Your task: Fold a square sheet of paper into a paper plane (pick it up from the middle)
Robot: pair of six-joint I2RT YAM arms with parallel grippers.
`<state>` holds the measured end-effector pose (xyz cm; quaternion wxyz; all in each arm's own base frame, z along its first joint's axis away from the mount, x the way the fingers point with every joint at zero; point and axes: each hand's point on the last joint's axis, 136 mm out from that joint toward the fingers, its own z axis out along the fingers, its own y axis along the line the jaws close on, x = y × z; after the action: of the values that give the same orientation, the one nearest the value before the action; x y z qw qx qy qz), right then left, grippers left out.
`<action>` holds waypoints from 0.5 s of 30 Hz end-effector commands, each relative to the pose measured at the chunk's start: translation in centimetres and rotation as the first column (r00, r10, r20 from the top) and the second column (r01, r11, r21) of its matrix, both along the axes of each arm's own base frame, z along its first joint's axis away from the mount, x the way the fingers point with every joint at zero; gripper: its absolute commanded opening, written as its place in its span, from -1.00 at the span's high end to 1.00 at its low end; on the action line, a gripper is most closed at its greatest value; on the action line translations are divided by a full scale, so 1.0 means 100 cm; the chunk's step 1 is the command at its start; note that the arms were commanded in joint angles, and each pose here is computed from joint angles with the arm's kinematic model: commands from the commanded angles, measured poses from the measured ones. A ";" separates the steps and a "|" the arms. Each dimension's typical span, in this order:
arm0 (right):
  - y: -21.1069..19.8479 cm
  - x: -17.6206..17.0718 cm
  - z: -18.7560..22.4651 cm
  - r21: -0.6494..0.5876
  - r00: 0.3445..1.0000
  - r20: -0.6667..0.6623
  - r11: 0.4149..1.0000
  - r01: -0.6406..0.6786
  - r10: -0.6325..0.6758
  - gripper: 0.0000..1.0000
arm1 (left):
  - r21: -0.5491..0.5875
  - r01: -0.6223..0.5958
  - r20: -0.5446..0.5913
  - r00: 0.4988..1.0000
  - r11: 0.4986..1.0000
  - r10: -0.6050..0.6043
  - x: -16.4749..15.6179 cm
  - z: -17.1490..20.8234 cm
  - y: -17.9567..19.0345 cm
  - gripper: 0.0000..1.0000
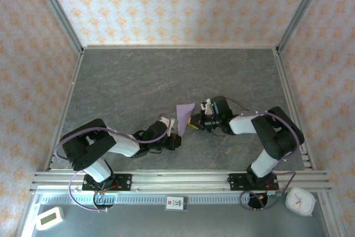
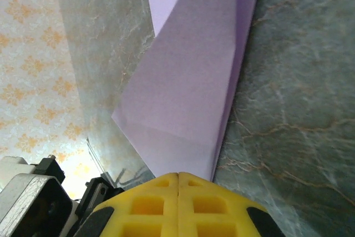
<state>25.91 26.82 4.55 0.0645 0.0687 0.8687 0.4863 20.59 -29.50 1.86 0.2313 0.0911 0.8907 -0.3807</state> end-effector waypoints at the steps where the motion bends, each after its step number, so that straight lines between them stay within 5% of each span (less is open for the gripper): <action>1: 0.016 0.004 0.006 0.036 0.999 0.029 0.999 -0.033 0.032 1.00 | 0.137 0.036 -0.189 0.982 0.990 -0.009 -0.039 -0.048 0.032 1.00; 10: 0.034 0.009 -0.012 -0.010 0.998 -0.007 0.998 -0.070 0.070 1.00 | 0.139 0.034 -0.201 0.980 0.990 -0.005 -0.039 -0.051 0.033 1.00; 15: 0.026 0.017 -0.028 -0.146 0.997 -0.058 0.988 -0.057 0.049 1.00 | 0.148 0.044 -0.214 0.977 0.988 -0.012 -0.042 -0.054 0.035 1.00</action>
<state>27.39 30.12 3.21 0.0400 0.0484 0.8813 0.4683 20.51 -29.44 1.86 0.2246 0.0908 0.8889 -0.3888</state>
